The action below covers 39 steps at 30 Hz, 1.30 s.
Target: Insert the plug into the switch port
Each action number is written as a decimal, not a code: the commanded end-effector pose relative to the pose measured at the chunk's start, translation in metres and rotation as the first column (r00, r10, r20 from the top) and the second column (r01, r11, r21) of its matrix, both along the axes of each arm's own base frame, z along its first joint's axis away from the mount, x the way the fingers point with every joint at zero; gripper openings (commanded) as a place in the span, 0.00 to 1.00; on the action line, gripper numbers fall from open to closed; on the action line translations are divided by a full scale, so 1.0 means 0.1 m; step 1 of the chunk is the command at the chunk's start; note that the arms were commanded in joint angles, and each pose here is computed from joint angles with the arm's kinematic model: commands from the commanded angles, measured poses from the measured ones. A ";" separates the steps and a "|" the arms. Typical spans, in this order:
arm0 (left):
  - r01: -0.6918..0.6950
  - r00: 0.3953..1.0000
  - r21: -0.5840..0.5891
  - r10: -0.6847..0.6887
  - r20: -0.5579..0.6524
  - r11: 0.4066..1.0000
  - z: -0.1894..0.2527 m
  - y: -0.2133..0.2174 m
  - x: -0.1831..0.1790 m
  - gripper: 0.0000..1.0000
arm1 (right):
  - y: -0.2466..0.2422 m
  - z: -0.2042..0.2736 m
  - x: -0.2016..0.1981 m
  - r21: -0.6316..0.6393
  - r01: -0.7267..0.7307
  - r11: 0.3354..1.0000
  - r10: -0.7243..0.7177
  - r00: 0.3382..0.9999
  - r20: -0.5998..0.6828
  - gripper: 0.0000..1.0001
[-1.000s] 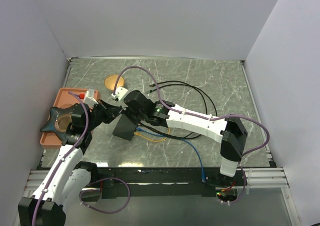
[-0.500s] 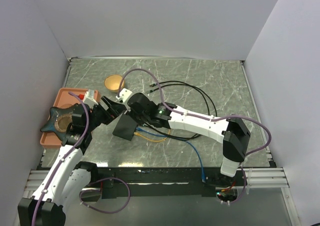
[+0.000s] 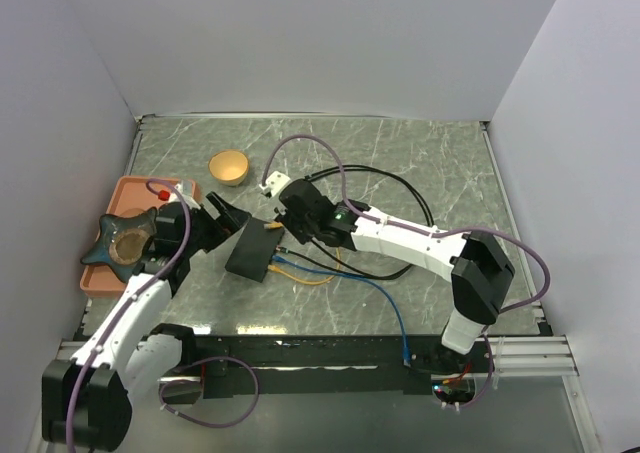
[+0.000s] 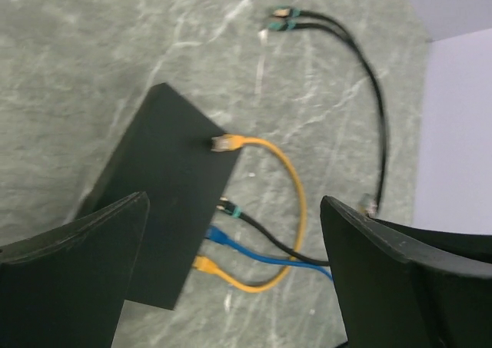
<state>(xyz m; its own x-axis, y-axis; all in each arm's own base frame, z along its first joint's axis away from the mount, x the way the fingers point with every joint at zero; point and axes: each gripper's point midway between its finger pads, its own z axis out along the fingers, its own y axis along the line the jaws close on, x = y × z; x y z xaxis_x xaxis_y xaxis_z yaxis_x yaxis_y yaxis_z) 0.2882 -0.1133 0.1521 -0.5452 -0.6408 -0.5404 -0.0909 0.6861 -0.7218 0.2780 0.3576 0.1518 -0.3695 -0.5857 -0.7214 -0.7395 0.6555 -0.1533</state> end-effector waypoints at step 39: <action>0.059 0.989 0.133 -0.041 -0.139 0.989 -1.00 -0.10 0.24 0.93 | 0.08 -1.22 0.28 -0.170 -0.063 0.983 0.025 0.975 -0.221 0.00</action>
<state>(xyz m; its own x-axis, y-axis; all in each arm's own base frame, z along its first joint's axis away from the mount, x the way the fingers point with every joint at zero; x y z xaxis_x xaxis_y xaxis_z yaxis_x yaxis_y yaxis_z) 0.3061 -0.1156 0.0449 -0.6485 -0.5571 -0.5187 -0.1999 0.7821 -0.5902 0.2947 0.3572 0.0226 -0.4842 -0.7241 -0.4912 -0.7944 0.5991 -0.1002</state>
